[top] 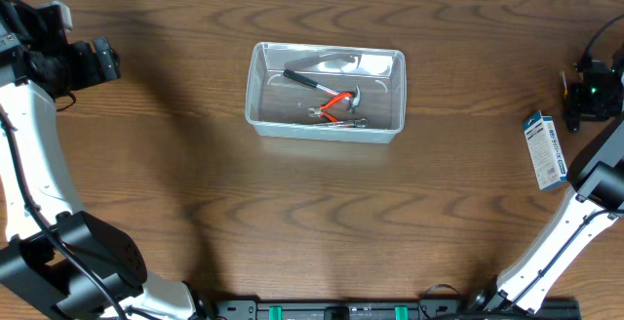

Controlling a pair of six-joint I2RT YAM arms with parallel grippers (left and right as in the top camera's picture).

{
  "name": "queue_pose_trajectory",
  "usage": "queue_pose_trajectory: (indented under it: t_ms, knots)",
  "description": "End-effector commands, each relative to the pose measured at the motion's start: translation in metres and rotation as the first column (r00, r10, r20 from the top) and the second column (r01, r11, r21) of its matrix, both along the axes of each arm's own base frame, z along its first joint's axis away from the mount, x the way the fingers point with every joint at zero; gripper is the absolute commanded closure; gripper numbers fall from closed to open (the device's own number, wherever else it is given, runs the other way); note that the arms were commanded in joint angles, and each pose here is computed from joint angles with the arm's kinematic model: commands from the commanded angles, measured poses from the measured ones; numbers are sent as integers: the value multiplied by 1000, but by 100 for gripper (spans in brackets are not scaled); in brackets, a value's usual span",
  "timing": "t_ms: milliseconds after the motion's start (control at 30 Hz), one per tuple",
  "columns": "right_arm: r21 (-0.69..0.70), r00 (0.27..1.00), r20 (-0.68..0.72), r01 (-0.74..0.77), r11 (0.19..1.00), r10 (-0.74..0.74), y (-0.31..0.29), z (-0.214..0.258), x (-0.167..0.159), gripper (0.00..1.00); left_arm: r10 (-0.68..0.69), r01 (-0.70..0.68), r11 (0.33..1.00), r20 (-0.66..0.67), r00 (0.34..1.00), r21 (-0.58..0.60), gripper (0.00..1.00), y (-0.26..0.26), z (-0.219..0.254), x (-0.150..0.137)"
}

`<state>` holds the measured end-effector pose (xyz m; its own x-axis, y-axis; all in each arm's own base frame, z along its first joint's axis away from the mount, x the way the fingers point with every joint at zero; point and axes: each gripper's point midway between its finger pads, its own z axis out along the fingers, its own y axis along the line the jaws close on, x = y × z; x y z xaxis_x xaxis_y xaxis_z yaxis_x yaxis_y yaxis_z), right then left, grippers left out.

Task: Pack container
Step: 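Move the right gripper to the yellow-handled screwdriver and grasp it, then carry the screwdriver into the container and release it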

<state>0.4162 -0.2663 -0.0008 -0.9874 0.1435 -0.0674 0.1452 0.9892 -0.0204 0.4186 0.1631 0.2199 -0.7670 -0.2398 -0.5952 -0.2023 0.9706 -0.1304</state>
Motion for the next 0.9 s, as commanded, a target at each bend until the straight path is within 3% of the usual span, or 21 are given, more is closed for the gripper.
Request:
queue_pose_trajectory:
  t_ms: [0,67,400,567,867]
  knots:
    - [18,999,-35,14,1000,-14,2,-15,-6,93,-3,3,1000,15,1000,-8,2,-1,5,2]
    - [20,999,-37,23,1000,-23,2,-14,-7,99,-3,3,1000,15,1000,-8,2,-1,5,2]
    - [31,995,96,40,999,-43,10,28,25,99,-3,3,1000,15,1000,-8,2,-1,6,2]
    - [23,962,272,-22,1000,15,29,89,68,99,-3,3,1000,15,1000,-8,2,-1,5,2]
    - [-97,811,533,-226,969,242,126,221,128,99,-3,3,1000,14,1000,-8,2,-2,5,2]
